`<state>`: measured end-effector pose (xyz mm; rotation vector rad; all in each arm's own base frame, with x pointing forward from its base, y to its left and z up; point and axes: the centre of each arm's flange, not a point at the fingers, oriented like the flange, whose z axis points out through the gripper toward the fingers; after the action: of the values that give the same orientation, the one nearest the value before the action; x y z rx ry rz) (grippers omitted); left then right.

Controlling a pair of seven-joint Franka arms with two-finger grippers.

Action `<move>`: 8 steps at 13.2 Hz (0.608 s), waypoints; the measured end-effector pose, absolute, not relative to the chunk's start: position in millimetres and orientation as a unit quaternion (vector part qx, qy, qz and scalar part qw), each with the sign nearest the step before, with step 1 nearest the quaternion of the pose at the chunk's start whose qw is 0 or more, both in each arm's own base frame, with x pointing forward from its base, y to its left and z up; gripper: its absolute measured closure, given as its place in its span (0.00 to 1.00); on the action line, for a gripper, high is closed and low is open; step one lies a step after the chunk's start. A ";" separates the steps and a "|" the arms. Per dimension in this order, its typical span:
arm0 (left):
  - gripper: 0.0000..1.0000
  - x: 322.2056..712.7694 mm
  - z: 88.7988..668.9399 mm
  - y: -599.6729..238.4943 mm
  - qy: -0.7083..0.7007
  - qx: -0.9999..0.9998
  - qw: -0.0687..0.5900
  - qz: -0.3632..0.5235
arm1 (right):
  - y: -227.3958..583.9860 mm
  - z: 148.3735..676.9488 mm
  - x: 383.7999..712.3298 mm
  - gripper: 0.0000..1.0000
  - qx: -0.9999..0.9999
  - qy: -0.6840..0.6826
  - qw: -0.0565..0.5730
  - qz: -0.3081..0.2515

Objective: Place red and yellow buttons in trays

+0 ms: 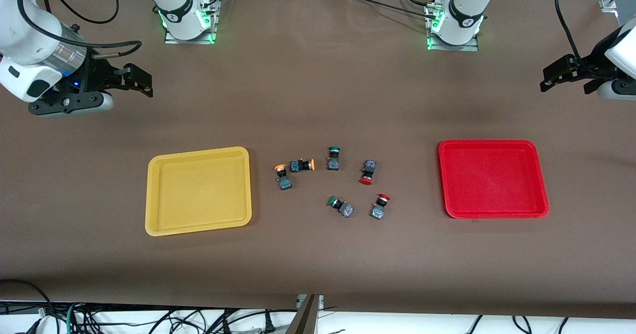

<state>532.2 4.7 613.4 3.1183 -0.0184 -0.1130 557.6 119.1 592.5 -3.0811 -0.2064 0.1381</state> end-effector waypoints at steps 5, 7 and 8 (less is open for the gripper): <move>0.00 532.2 613.4 4.7 -0.006 0.999 0.011 -0.036 | 119.3 591.8 557.6 0.00 -0.997 -0.050 0.019 0.046; 0.00 532.2 613.4 4.7 -0.006 0.999 0.011 -0.036 | 122.3 590.1 557.6 0.00 -0.998 -0.048 0.019 0.048; 0.00 532.2 613.4 4.7 -0.006 0.999 0.011 -0.036 | 123.4 589.9 557.5 0.00 -0.997 -0.049 0.019 0.048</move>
<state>532.2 4.7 613.4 3.1183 -0.0184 -0.1130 557.5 123.4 589.9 -3.0970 -0.1516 0.1496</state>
